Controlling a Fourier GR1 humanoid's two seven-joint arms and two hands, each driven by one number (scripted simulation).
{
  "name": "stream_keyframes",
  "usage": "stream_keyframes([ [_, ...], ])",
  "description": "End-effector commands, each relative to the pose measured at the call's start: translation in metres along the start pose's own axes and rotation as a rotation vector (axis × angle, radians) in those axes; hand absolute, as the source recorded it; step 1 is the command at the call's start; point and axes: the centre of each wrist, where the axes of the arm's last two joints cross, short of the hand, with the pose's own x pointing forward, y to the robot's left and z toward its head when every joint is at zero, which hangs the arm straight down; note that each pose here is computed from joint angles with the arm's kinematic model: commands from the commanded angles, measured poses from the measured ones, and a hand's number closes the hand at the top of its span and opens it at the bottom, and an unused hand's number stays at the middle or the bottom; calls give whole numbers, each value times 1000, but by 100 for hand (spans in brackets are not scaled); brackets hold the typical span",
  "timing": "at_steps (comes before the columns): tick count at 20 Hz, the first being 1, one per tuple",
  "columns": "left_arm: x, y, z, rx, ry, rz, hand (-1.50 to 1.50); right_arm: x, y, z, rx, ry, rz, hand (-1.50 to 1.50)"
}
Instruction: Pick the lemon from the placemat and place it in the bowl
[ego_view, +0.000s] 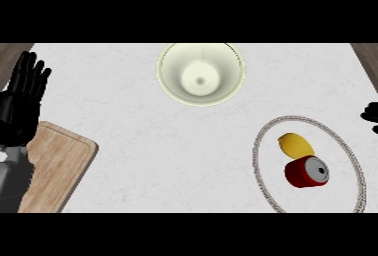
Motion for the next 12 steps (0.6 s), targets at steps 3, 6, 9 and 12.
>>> stream_keyframes([
  [3,-6,3,12,-4,10,5,0,-25,14,6,148,-74,-69,-150],
  [6,-8,-1,-6,-8,14,1,0,-29,18,-12,160,-116,-54,-150],
  [9,-7,-3,5,-21,8,0,0,-45,41,-23,171,-92,-64,-150],
  [12,3,-12,-1,10,-5,-18,0,-49,65,-49,173,-102,-72,-150],
])
